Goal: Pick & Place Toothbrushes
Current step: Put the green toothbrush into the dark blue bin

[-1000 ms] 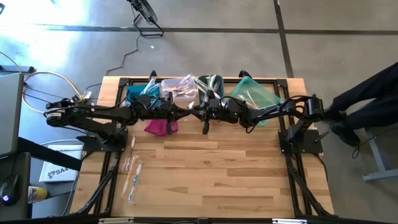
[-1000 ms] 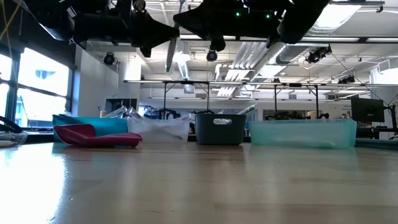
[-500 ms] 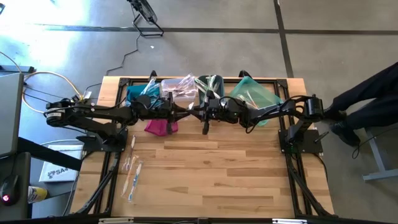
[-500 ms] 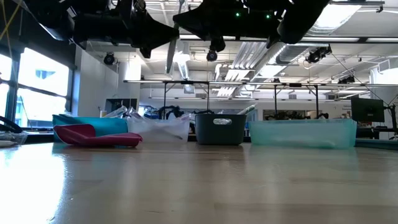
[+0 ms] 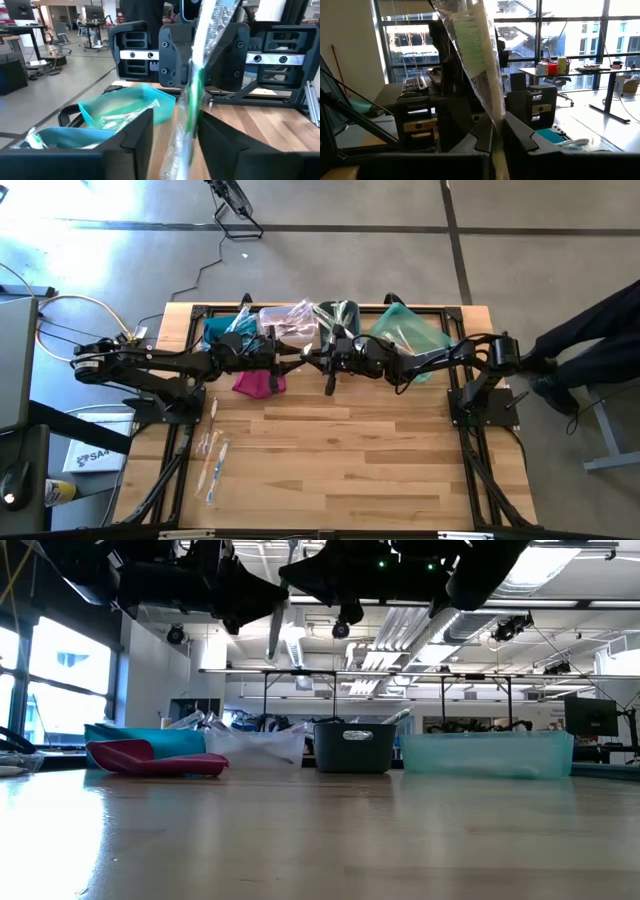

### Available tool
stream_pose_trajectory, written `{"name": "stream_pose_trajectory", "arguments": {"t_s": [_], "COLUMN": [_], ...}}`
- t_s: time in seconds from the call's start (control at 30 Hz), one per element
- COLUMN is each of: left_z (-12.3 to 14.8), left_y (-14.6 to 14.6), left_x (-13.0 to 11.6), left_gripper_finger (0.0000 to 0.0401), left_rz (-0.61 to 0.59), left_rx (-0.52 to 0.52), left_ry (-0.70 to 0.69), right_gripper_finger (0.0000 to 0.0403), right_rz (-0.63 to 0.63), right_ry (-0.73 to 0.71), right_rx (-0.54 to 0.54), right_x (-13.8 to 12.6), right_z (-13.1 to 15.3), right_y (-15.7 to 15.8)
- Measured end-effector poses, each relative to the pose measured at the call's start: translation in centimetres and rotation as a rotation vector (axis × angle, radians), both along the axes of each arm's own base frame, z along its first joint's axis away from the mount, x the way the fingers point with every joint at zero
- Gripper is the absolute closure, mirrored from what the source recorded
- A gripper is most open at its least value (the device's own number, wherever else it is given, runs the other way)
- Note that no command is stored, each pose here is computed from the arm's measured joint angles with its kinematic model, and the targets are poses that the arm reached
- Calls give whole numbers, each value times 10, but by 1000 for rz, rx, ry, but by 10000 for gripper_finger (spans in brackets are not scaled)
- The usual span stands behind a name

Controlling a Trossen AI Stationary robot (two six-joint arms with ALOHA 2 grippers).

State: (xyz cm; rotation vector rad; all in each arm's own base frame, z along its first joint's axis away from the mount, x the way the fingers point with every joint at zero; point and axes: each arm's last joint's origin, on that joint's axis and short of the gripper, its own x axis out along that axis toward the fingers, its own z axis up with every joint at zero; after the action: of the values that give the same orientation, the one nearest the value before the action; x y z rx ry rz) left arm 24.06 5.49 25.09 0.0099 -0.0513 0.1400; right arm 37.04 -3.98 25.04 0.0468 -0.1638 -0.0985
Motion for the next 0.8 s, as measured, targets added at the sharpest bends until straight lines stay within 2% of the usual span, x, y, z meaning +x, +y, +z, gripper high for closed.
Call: {"name": "stream_pose_trajectory", "arguments": {"t_s": [0.23, 0.8], "left_z": [0, 0], "left_y": [0, 0], "left_x": [0, 0], "left_gripper_finger": [218, 214], "left_rz": [0, -5], "left_rx": [1, -31], "left_ry": [1, -2], "right_gripper_finger": [389, 389], "right_rz": [1, -11], "right_ry": [0, 1], "right_rx": [1, 2], "right_x": [0, 0], "right_z": [0, 0], "right_y": [0, -3]}}
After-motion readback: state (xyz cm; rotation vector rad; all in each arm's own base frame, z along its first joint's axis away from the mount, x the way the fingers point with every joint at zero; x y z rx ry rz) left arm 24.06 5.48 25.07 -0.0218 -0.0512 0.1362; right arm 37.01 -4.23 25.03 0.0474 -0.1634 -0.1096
